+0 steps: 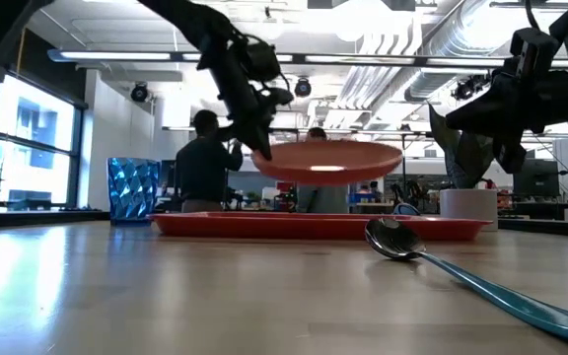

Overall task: Pick and place plate/cup/fork/spoon on tray
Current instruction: Put the orange plate on the red tray

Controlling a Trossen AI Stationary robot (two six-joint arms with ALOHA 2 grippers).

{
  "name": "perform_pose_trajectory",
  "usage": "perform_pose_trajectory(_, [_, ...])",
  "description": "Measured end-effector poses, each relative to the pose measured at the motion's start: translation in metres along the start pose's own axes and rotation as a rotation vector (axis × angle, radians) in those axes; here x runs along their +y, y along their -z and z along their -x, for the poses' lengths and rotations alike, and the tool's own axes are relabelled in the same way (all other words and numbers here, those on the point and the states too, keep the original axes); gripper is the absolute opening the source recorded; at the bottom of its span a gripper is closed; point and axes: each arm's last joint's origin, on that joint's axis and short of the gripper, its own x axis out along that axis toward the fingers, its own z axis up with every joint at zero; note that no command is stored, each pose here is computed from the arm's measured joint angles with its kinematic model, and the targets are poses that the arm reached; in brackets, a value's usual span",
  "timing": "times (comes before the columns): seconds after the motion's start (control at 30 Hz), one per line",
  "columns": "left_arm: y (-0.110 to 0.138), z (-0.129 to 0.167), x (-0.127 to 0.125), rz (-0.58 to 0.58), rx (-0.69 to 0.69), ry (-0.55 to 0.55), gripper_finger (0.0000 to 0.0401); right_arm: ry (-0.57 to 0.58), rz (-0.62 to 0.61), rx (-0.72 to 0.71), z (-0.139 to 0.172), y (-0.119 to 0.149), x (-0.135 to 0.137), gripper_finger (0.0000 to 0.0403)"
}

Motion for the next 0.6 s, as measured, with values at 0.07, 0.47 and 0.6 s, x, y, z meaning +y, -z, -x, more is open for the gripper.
perform_pose_trajectory(0.07, [0.000, -0.009, 0.001, 0.020, 0.014, -0.007, 0.0001, 0.000, 0.008, 0.000, 0.000, 0.000, 0.000, 0.0029])
perform_pose_trajectory(0.47, [0.000, -0.038, 0.007, 0.101, 0.056, -0.041, 0.0001, 0.000, 0.010, 0.001, 0.000, 0.000, 0.000, 0.0029])
perform_pose_trajectory(0.6, [0.001, -0.038, 0.010, 0.119, 0.072, -0.056, 0.0001, 0.000, 0.010, 0.001, 0.000, 0.000, 0.000, 0.0029])
